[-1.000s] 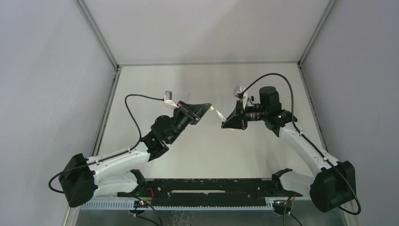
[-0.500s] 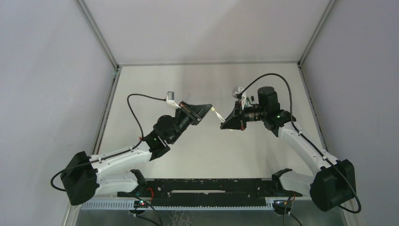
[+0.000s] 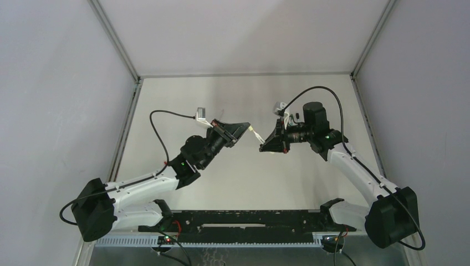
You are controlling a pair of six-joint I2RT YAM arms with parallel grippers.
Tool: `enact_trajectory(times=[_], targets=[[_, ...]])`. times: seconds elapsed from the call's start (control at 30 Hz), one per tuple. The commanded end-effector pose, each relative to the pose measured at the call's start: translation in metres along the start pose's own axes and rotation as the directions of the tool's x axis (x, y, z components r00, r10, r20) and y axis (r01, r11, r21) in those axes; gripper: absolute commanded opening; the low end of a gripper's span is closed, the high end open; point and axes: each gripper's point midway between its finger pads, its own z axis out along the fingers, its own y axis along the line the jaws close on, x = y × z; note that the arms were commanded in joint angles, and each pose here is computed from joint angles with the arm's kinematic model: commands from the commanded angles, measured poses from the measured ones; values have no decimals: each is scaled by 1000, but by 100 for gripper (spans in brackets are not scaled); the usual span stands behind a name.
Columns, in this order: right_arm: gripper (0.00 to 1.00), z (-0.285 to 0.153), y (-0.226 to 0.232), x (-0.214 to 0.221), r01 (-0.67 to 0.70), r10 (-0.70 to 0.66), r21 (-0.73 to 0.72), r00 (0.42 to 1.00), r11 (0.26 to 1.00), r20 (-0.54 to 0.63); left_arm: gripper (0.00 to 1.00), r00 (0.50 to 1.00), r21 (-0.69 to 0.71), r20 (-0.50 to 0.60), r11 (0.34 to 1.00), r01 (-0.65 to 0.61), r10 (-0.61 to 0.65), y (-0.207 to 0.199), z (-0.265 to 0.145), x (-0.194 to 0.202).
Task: Insert the pens into the pen caps
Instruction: Insert the pen cap onto the pen.
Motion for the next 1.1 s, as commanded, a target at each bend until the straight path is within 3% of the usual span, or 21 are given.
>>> enact_trajectory(times=[0.0, 1.07], targets=[[0, 3, 0, -2, 4, -4, 0, 1000, 1000, 6, 0, 999, 89, 43, 996, 1, -5, -37, 3, -15], [0, 4, -6, -5, -37, 37, 37, 999, 999, 17, 0, 999, 73, 3, 997, -32, 32, -31, 9, 5]])
